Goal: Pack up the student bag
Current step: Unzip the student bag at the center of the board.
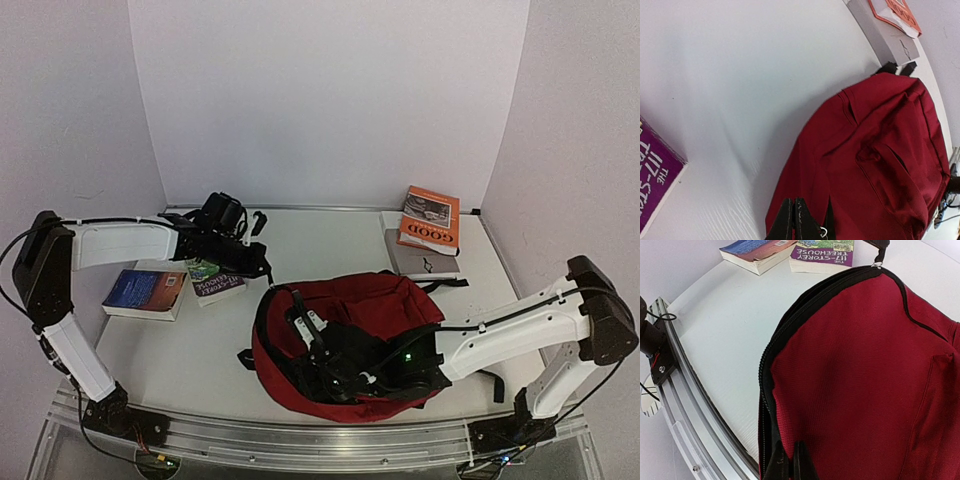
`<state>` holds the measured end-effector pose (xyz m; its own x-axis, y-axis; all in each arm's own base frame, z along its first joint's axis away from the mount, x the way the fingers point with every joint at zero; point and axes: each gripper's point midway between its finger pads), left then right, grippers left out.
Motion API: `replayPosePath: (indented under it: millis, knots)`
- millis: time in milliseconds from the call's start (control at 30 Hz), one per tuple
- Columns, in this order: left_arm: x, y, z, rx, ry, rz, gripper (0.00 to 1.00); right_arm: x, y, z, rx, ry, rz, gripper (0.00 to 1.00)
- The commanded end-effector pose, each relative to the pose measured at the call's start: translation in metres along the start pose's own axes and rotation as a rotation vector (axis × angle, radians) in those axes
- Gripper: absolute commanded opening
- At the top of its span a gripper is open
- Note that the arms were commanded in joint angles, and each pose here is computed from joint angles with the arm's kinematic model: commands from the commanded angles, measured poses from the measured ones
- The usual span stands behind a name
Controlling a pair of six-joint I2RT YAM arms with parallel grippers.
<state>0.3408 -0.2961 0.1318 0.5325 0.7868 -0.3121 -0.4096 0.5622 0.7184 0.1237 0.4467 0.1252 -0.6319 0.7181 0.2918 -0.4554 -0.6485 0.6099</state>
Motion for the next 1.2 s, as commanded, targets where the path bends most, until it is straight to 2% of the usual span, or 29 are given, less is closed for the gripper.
replayPosePath:
  millis: [0, 100, 333, 533, 600, 733, 800, 867, 1000, 1167]
  knots:
    - [0.024, 0.0, 0.04, -0.101, 0.018, 0.136, 0.0, 0.029, 0.028, 0.029, -0.072, -0.056, 0.091, 0.0]
    - [0.027, -0.009, 0.045, -0.11, 0.027, 0.136, 0.0, 0.033, 0.032, 0.03, -0.079, -0.065, 0.097, 0.0]
    - [0.01, -0.036, 0.049, -0.088, 0.024, 0.011, 0.0, 0.017, 0.036, 0.037, -0.144, -0.149, 0.023, 0.0]
    - [0.005, -0.034, 0.042, -0.091, 0.052, -0.035, 0.02, -0.01, 0.041, 0.042, -0.222, -0.27, -0.07, 0.0]
    - [0.003, -0.026, 0.041, -0.093, 0.072, -0.04, 0.09, -0.019, 0.04, 0.042, -0.238, -0.3, -0.095, 0.0]
    - [0.003, -0.006, 0.033, -0.106, 0.111, -0.028, 0.43, -0.039, 0.033, 0.042, -0.237, -0.378, -0.129, 0.0]
    - [0.003, 0.006, 0.025, -0.109, 0.132, -0.024, 0.57, -0.048, 0.028, 0.041, -0.226, -0.411, -0.139, 0.0]
    - [0.001, 0.019, 0.017, -0.11, 0.151, -0.026, 0.66, -0.058, 0.023, 0.04, -0.218, -0.447, -0.152, 0.0]
    - [-0.002, 0.038, -0.013, -0.082, 0.205, -0.057, 0.74, -0.075, 0.017, 0.033, -0.199, -0.514, -0.176, 0.0]
    - [-0.012, 0.045, -0.048, -0.041, 0.282, -0.129, 0.77, -0.095, 0.013, 0.026, -0.203, -0.605, -0.213, 0.0]
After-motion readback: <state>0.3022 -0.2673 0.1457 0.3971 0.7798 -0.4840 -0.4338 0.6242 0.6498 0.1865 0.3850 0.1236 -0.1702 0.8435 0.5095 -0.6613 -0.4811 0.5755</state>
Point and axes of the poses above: each gripper's point midway between its finger pads, its own y axis back along the fingers, its own x axis along the line the jaws close on, z = x × y, and after that the axes turned 9 degrees about -y, right-handed
